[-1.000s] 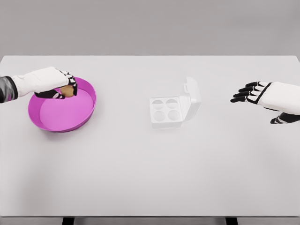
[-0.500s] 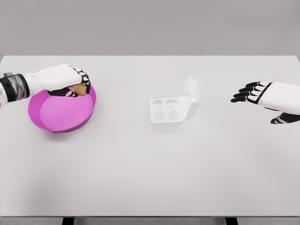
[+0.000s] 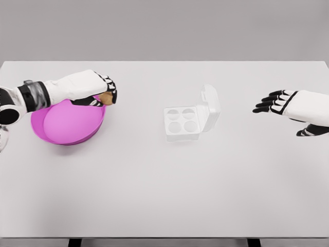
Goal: Pack egg into the box and close the box lid
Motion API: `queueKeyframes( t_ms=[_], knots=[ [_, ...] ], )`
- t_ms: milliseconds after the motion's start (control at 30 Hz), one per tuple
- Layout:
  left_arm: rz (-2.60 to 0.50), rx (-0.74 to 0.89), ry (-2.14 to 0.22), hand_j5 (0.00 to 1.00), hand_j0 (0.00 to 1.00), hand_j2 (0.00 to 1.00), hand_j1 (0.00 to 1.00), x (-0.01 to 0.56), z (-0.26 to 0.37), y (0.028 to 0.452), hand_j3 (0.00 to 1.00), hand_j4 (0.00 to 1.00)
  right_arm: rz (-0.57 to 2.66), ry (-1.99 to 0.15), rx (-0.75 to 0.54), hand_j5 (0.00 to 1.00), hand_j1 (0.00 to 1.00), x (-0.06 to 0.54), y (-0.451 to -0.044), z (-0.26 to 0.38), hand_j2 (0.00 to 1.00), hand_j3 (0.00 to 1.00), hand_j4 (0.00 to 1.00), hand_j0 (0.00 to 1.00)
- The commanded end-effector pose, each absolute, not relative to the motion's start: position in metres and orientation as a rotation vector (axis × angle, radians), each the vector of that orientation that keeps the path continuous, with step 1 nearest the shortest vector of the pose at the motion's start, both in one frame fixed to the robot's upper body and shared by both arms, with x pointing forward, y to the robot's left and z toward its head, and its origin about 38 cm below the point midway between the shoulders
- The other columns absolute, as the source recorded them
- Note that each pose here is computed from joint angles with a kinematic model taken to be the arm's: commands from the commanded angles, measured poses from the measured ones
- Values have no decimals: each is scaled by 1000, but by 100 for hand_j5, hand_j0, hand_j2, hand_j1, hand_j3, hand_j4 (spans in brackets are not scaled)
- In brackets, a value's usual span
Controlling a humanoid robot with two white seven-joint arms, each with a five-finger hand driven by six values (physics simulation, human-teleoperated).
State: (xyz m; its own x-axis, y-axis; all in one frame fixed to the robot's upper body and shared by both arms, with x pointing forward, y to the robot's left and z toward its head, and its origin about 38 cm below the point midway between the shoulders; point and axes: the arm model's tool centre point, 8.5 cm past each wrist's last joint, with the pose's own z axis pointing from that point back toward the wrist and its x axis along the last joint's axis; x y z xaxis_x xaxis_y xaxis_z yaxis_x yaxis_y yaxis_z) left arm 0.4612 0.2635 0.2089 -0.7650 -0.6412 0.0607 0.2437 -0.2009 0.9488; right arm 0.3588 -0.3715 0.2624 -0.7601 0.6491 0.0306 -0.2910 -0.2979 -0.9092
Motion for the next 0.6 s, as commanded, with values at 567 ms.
queueKeyframes(
  t_ms=[567],
  knots=[
    [-1979,387,-1604,43,43,43,43,462,203,217,43,43,2078,-1357,-457,100,100,359,-373,260,100,100,100,100]
  ],
)
